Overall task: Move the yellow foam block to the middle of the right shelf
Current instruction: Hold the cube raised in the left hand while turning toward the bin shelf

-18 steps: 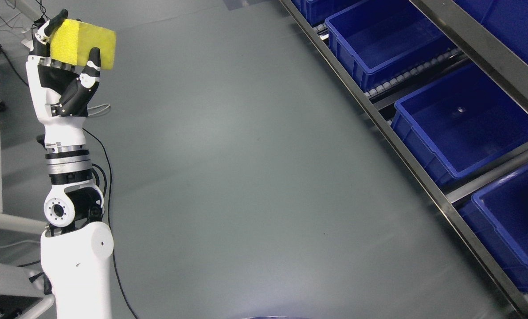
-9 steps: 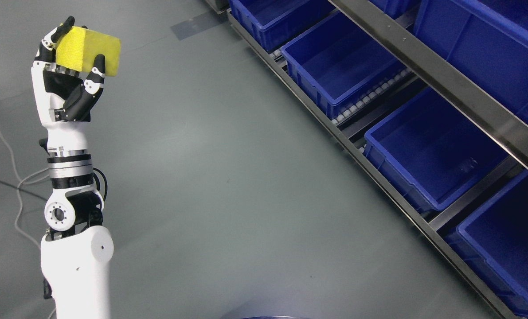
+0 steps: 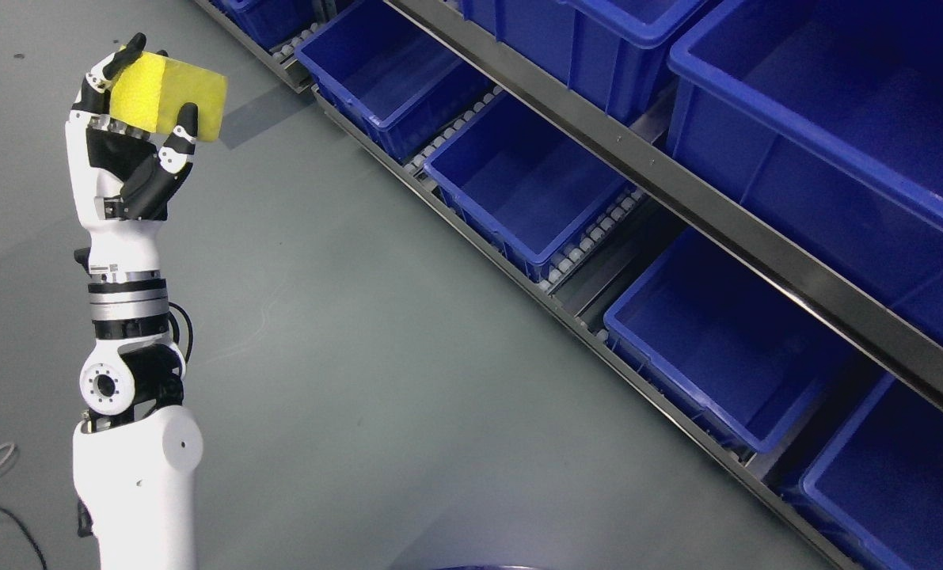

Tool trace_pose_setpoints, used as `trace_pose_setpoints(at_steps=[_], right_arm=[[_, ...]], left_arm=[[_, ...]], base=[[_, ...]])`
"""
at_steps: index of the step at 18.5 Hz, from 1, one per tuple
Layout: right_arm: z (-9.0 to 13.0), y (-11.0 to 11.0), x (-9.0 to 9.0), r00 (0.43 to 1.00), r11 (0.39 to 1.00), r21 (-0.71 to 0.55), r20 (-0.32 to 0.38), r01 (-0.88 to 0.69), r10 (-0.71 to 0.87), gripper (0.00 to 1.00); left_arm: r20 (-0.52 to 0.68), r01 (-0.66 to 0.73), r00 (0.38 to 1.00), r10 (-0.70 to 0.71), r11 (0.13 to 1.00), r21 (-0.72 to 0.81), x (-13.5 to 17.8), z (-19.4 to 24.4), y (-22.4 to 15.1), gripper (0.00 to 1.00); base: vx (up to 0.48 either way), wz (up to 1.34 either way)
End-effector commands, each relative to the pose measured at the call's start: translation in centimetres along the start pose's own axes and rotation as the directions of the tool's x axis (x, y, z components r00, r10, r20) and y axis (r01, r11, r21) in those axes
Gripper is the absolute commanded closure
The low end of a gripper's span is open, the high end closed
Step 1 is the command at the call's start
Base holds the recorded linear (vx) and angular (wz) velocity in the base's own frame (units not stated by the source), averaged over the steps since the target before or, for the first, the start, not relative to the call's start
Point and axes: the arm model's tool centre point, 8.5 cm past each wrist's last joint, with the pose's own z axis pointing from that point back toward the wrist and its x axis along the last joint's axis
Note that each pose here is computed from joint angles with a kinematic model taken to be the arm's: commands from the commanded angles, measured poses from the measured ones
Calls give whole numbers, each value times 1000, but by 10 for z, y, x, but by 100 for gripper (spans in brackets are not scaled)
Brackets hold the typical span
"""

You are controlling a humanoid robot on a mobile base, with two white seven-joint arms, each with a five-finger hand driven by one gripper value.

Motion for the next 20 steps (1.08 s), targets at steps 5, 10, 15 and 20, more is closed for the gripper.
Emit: trace_pose_setpoints(at_steps=[5, 10, 15, 20], right_arm=[[0, -11, -10, 1000, 1000, -18, -7, 8, -8, 0], [0, -11, -10, 1000, 1000, -18, -7, 8, -8, 0], [0, -11, -10, 1000, 1000, -18, -7, 8, -8, 0], [0, -11, -9, 1000, 1000, -18, -5, 8, -8, 0]], left_arm=[[68, 70, 996, -63, 992, -103, 31, -19, 3, 66], [118, 286, 958, -262, 912, -293, 85, -72, 34, 69], [135, 463, 868, -479, 680, -568, 149, -153, 29, 69], [109, 456, 744, -659, 383, -803, 92, -196, -28, 66]], base=[[390, -251], [274, -331], [168, -187], [82, -56]])
